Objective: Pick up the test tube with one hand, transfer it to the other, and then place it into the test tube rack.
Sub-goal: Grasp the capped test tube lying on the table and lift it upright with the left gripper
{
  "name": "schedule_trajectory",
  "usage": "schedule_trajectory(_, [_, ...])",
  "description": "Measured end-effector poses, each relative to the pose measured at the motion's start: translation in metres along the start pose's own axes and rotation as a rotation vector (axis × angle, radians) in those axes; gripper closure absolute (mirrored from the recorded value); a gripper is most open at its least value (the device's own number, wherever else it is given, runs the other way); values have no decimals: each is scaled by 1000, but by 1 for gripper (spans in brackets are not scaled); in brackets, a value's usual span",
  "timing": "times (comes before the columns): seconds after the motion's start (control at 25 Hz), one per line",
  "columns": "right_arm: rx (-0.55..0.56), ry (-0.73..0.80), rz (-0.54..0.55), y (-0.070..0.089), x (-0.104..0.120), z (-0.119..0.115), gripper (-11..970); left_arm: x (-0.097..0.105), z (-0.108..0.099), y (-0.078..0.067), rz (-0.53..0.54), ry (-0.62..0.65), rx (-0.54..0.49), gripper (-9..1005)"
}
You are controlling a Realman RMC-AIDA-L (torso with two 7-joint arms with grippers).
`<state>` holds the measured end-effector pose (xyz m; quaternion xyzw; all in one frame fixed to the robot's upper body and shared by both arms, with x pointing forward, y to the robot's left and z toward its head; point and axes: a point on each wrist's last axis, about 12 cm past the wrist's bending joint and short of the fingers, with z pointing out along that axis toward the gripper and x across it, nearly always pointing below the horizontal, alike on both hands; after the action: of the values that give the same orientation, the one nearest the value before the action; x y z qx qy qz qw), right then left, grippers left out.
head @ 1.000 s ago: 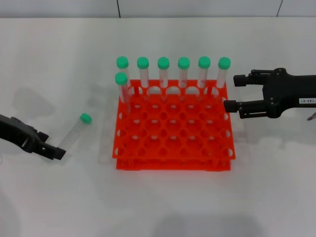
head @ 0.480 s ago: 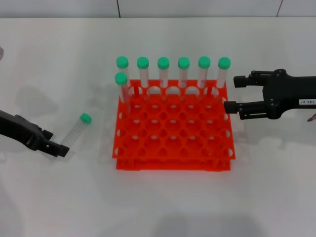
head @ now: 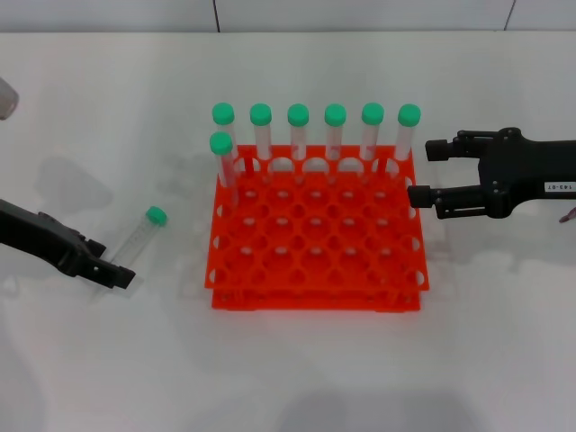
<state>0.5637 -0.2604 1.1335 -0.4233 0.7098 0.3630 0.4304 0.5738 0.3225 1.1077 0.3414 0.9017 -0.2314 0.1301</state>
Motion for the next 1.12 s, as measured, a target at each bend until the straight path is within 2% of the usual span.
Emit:
schedule_trajectory(0.4, [2,0,2,0,1,-1,162,0,0,0,0,5,-4,314])
schedule_trajectory(0.52, [3,1,4,0,1,-1,162,0,0,1,1,7,-5,354])
schedule_trajectory(0.96, [4,1,7,0,2,-1,162,2,0,1,0,7,-10,352])
schedule_trajectory(1.12, [4,1,8,0,3,-1,162,3,2,1,-3,12,-3,455])
